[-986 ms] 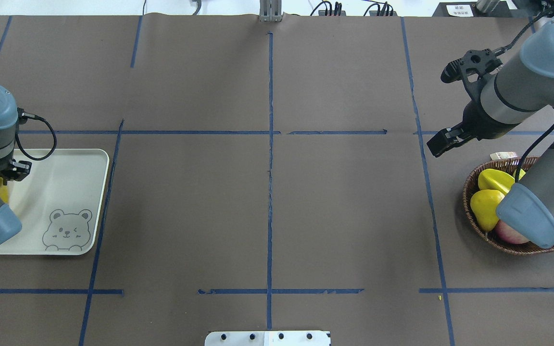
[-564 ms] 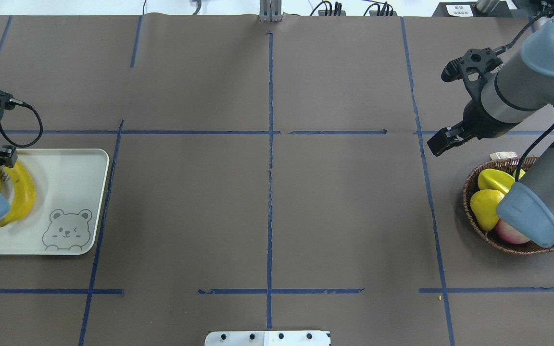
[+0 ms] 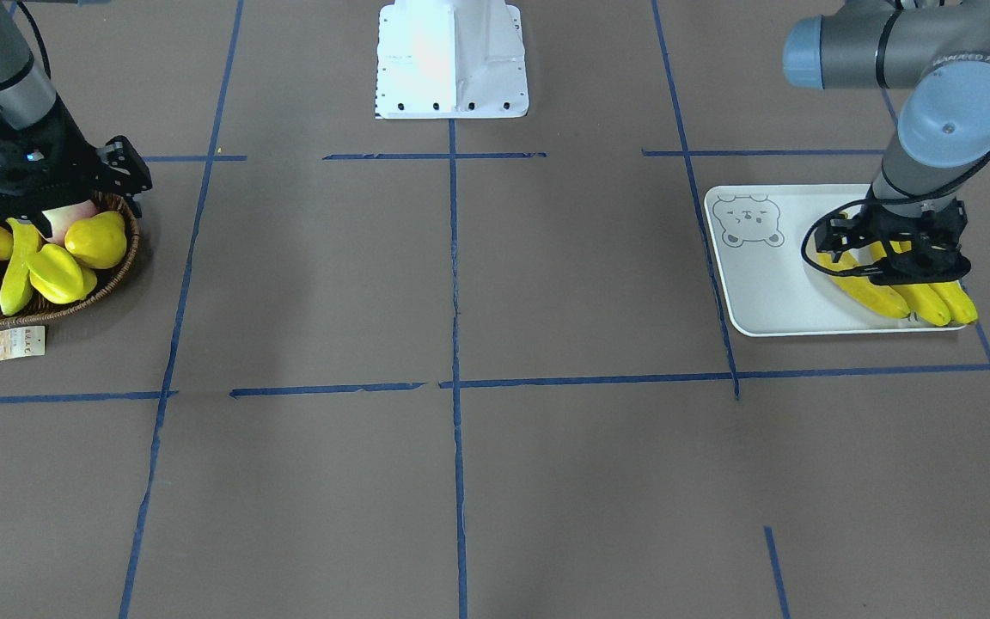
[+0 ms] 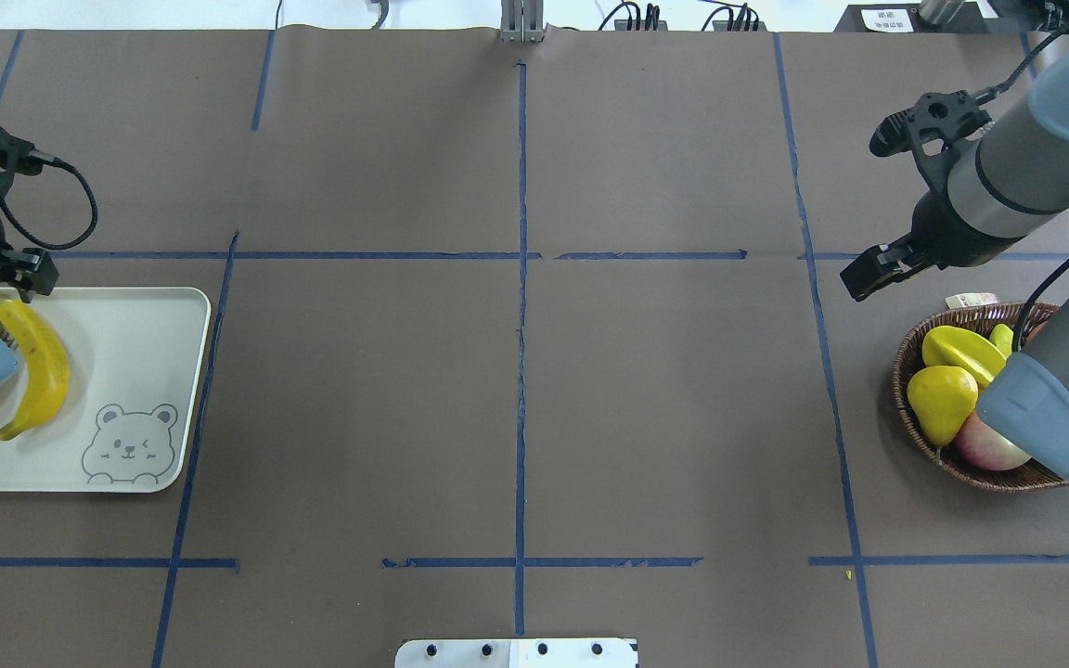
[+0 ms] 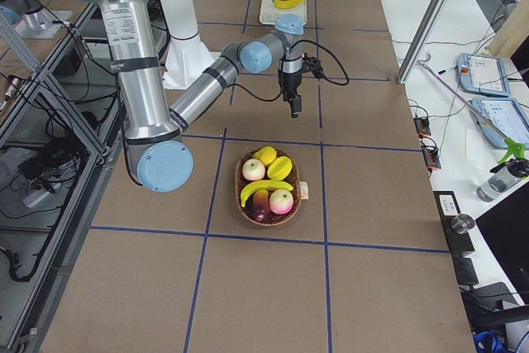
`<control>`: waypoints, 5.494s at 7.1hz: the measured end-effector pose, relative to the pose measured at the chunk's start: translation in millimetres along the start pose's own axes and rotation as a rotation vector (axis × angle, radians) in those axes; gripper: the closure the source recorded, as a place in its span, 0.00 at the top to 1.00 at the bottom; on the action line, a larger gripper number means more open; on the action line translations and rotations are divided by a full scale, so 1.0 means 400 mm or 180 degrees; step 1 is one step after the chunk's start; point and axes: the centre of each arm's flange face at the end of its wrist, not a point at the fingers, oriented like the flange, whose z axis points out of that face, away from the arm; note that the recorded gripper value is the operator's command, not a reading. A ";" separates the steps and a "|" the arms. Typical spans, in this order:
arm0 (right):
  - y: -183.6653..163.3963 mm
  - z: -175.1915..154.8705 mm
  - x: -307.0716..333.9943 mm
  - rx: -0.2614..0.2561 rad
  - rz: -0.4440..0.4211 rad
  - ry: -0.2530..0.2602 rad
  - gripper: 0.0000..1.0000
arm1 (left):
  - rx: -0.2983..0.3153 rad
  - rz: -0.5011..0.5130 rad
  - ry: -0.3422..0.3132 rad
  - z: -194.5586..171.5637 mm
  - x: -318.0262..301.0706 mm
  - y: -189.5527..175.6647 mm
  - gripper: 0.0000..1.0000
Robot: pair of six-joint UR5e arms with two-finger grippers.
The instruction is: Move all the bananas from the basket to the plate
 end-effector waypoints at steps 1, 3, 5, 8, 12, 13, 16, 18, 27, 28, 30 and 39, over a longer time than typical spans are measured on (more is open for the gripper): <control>0.056 -0.007 0.057 -0.0049 -0.0058 0.0022 1.00 | 0.0003 -0.0098 0.0209 -0.041 0.061 0.006 1.00; 0.143 0.005 0.156 -0.0173 -0.0189 0.0068 0.99 | -0.0023 -0.0248 0.0365 -0.061 0.162 0.027 1.00; 0.229 0.075 0.238 -0.0065 -0.0293 0.0009 0.99 | -0.0015 -0.0317 0.0432 -0.058 0.210 0.042 1.00; 0.327 0.212 0.295 0.0096 -0.0684 -0.0249 0.90 | -0.0011 -0.0329 0.0449 -0.058 0.224 0.048 1.00; 0.400 0.297 0.314 -0.0097 -0.1490 -0.0308 0.79 | -0.0031 -0.0331 0.0446 -0.051 0.236 0.055 1.00; 0.410 0.314 0.323 -0.0148 -0.1595 -0.0328 0.77 | -0.0049 -0.0348 0.0444 -0.045 0.245 0.060 1.00; 0.425 0.377 0.325 -0.0313 -0.1680 -0.0376 0.74 | -0.0066 -0.0370 0.0441 -0.039 0.252 0.064 1.00; 0.411 0.413 0.323 -0.0358 -0.1710 -0.0382 0.72 | -0.0067 -0.0371 0.0440 -0.039 0.253 0.064 1.00; 0.410 0.486 0.331 -0.0496 -0.1740 -0.0354 0.36 | -0.0068 -0.0381 0.0440 -0.039 0.253 0.064 1.00; 0.409 0.487 0.330 -0.0496 -0.1737 -0.0352 0.21 | -0.0069 -0.0382 0.0439 -0.038 0.252 0.064 1.00; 0.408 0.487 0.328 -0.0492 -0.1729 -0.0355 0.13 | -0.0070 -0.0380 0.0438 -0.038 0.252 0.063 1.00; 0.357 0.290 0.373 -0.0005 -0.1421 -0.0390 0.04 | -0.0050 -0.0366 0.0459 -0.043 0.259 0.063 1.00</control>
